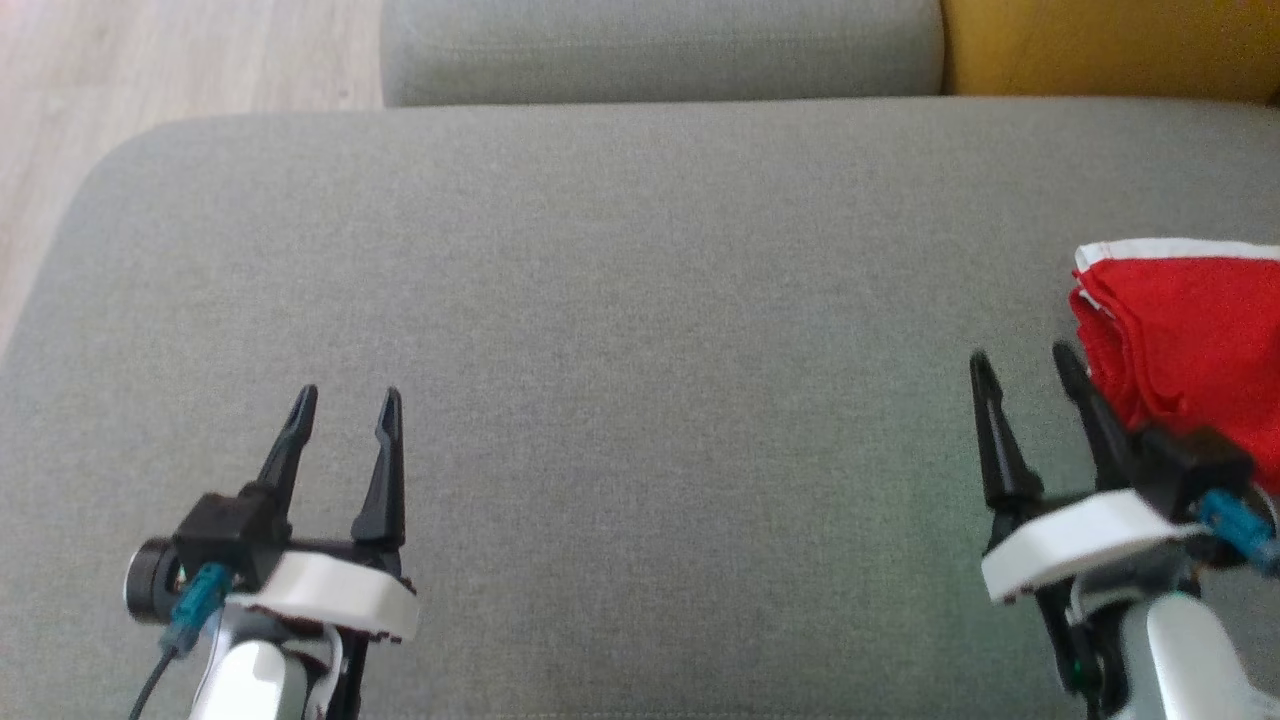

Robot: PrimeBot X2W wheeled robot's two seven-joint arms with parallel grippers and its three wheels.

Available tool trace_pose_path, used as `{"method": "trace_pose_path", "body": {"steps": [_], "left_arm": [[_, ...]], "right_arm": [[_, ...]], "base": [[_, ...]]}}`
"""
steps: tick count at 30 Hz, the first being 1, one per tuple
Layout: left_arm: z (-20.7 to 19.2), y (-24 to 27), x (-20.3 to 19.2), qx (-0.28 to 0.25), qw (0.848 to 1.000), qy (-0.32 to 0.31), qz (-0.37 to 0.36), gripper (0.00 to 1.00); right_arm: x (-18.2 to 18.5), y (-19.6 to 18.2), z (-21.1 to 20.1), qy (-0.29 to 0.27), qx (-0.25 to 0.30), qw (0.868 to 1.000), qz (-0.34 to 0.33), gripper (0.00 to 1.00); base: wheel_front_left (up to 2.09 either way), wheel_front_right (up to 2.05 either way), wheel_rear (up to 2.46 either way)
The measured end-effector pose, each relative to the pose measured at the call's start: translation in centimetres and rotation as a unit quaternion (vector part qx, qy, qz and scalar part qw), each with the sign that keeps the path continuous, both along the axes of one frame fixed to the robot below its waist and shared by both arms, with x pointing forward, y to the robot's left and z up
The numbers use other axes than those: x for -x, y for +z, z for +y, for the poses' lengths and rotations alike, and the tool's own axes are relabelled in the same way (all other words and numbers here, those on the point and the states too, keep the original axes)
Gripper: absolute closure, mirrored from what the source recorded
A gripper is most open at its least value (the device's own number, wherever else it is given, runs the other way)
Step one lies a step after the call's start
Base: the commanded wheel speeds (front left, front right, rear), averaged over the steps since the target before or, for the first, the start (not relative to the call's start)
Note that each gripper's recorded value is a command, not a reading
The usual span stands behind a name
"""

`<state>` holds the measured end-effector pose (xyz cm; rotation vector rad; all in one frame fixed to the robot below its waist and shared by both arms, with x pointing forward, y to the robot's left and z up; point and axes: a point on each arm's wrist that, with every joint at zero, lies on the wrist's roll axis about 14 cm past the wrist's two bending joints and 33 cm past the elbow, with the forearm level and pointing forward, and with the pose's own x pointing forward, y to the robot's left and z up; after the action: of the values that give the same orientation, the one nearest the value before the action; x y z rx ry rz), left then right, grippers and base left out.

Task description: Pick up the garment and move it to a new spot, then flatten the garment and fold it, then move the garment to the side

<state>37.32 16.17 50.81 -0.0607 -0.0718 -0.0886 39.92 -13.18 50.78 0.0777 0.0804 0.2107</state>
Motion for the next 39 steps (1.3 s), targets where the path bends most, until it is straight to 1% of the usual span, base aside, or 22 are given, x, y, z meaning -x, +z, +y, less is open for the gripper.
{"method": "trace_pose_path", "body": {"steps": [13, 18, 23, 39], "left_arm": [[-0.1, -0.5, 3.2, -0.009, 1.000, -0.006, 0.010, 0.00], [-0.3, -0.4, 3.3, -0.010, 1.000, -0.009, 0.012, 0.00], [-0.3, -1.0, 3.6, -0.007, 1.000, -0.009, 0.024, 0.00], [-0.1, -1.1, 3.6, -0.009, 1.000, -0.007, 0.027, 0.00]], "right_arm": [[4.3, -0.7, -1.4, -0.020, -0.009, 1.000, 0.013, 0.00], [4.6, -0.1, -1.5, -0.021, -0.009, 1.000, 0.007, 0.00], [4.7, -0.1, -1.5, -0.021, -0.008, 1.000, 0.009, 0.00], [4.6, -0.1, -1.6, -0.022, -0.008, 1.000, 0.011, 0.00]], "base": [[0.00, 0.00, 0.00], [0.00, 0.00, 0.00], [0.00, 0.00, 0.00], [0.00, 0.00, 0.00]]}}
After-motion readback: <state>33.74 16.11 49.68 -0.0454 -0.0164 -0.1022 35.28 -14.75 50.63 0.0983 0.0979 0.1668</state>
